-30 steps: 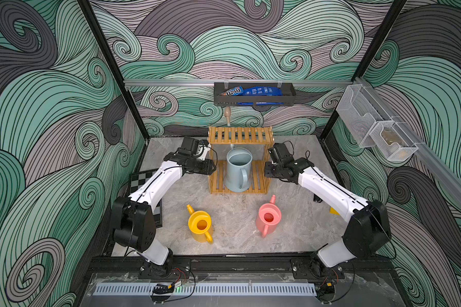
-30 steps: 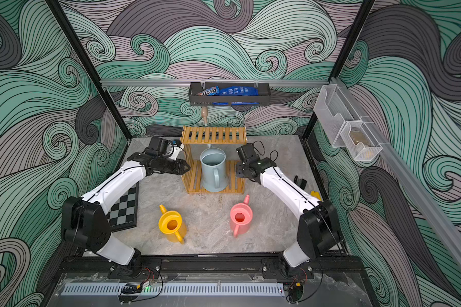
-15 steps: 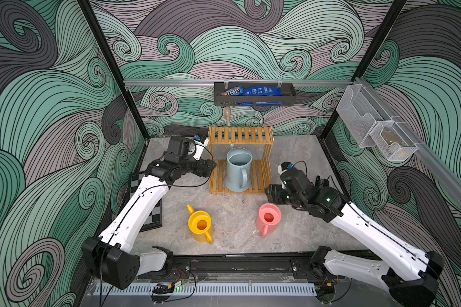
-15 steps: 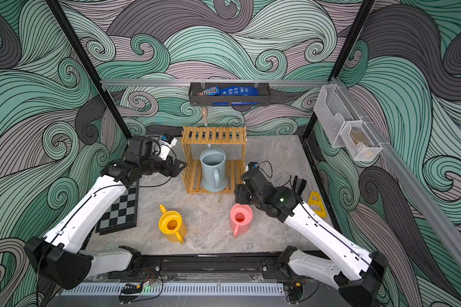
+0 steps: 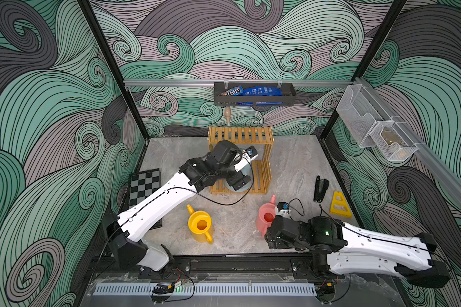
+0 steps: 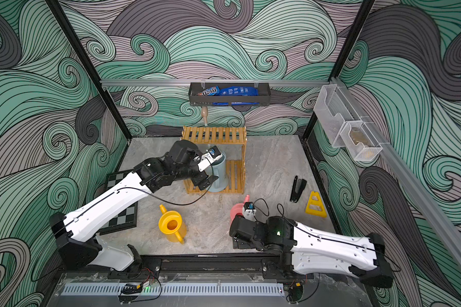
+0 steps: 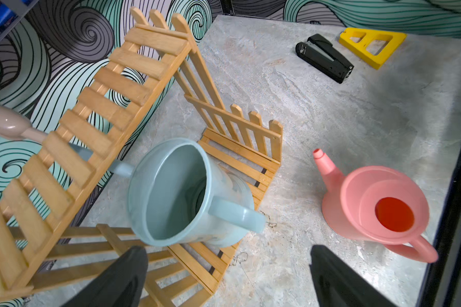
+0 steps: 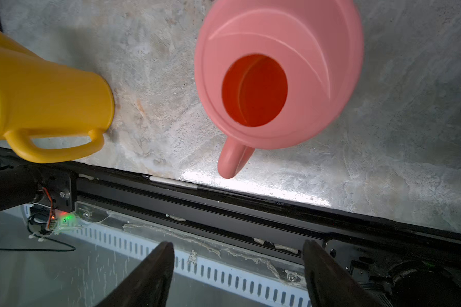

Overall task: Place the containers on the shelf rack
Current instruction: 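Adjust the container on the shelf, then pick up a container from the center of the board.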

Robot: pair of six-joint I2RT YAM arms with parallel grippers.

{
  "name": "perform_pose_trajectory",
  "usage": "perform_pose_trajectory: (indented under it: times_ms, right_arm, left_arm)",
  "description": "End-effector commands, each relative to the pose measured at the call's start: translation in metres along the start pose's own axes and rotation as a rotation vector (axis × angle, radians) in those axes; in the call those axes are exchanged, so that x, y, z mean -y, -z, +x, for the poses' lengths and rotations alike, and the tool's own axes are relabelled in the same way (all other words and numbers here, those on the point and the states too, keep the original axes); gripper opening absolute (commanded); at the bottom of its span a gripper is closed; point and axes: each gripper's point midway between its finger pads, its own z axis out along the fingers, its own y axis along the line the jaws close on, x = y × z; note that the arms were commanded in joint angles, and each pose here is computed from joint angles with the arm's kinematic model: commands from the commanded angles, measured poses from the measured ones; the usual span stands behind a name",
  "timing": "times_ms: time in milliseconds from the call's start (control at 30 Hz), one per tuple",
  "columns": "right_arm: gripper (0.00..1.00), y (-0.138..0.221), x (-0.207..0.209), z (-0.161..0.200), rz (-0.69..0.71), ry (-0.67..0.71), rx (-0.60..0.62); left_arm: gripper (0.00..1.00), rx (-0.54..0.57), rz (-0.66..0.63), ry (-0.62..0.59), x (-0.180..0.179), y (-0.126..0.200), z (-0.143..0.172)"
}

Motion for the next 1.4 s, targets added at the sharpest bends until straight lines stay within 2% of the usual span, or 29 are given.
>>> perform_pose_trajectory:
  times_ms: [0, 200, 500, 700, 833, 967, 1067, 1167, 1267, 1367]
  right_arm:
    - [0.8, -0.011, 0.002, -0.004, 0.04, -0.011, 0.038]
    - [0.79, -0.029, 0.023, -0.007, 0.146, -0.03, 0.065]
    - [0.67, -0.03, 0.05, -0.014, 0.122, -0.126, 0.078]
    - [0.68, -0.024, 0.023, -0.019, -0.024, -0.064, 0.072]
    - [0.72, -0.019, 0.006, -0.022, -0.04, -0.023, 0.053]
    - [0.75, -0.022, -0.013, -0.022, -0.036, 0.043, 0.056]
    - [0.76, -0.03, 0.003, -0.023, 0.087, 0.017, 0.054]
    - [0.76, -0.039, 0.012, -0.02, 0.143, 0.008, 0.03]
    - [0.72, -0.047, 0.024, -0.017, 0.18, -0.013, 0.01]
    - [0.62, -0.046, 0.038, -0.017, 0.205, -0.051, 0.007]
  left_arm:
    - [0.99, -0.042, -0.119, -0.078, -0.014, -0.019, -0.005]
    - [0.99, -0.111, -0.193, -0.082, -0.022, -0.046, -0.007]
    - [0.99, -0.143, -0.261, -0.143, -0.028, -0.04, 0.011]
    - [0.99, -0.155, -0.286, -0.165, -0.032, -0.034, 0.017]
    - [0.99, -0.165, -0.286, -0.161, -0.032, -0.027, 0.019]
    - [0.99, -0.132, -0.25, -0.129, -0.028, -0.011, 0.017]
    - [0.99, -0.09, -0.229, -0.084, -0.028, 0.009, 0.011]
    - [0.99, -0.066, -0.236, -0.033, -0.038, 0.026, 0.013]
    - [0.99, -0.05, -0.243, 0.062, -0.056, 0.041, 0.02]
    - [0.99, -0.037, -0.263, 0.185, -0.081, 0.057, 0.034]
